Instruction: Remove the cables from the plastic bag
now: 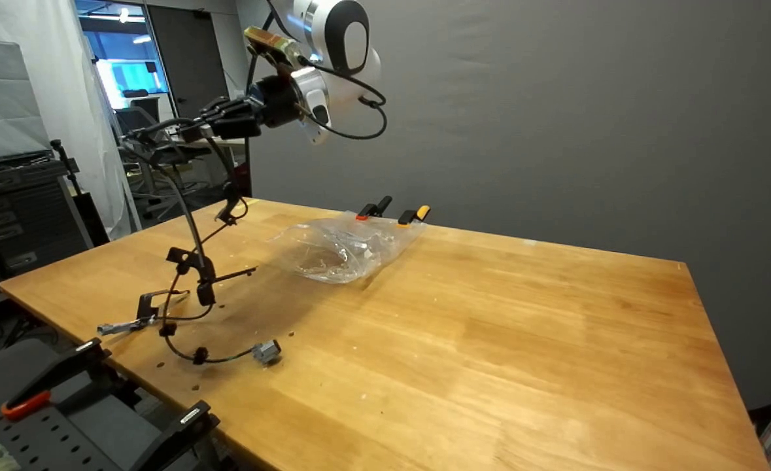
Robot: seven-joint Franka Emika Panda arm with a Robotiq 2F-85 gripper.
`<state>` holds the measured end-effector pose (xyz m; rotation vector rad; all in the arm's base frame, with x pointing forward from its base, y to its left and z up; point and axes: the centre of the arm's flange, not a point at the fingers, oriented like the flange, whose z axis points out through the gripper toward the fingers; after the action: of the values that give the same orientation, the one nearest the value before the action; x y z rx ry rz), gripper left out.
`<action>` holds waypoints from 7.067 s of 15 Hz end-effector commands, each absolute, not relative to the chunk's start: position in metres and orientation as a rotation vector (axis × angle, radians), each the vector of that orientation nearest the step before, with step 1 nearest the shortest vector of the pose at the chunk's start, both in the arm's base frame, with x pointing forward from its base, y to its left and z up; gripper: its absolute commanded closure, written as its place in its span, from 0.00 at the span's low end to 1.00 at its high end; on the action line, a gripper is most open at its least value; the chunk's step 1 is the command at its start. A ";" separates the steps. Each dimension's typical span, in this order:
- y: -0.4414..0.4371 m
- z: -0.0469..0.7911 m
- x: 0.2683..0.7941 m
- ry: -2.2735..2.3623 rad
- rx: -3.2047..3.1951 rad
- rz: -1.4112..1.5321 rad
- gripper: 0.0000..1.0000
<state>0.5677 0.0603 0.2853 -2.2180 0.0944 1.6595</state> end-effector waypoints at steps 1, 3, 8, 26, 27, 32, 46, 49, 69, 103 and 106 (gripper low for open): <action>0.078 0.320 0.608 0.000 -2.364 1.441 0.91; 0.091 0.330 0.612 -0.090 -2.401 1.382 0.91; 0.120 0.348 0.617 0.024 -2.638 1.276 0.91; 0.074 0.358 0.572 -0.367 -2.708 2.083 0.90; 0.070 0.344 0.571 -0.400 -2.639 2.110 0.90; 0.070 0.291 0.577 -0.585 -2.342 2.093 0.91; 0.214 0.268 0.628 -0.434 -2.182 1.575 0.91; 0.229 0.267 0.660 -0.381 -2.253 1.459 0.91; 0.089 0.225 0.744 -0.213 -2.591 1.117 0.40; 0.112 0.574 0.740 -0.322 -3.511 -0.388 0.00; 0.112 0.574 0.740 -0.321 -3.511 -0.389 0.00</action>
<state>0.7404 0.1123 0.5738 -3.5114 -0.3214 -0.3888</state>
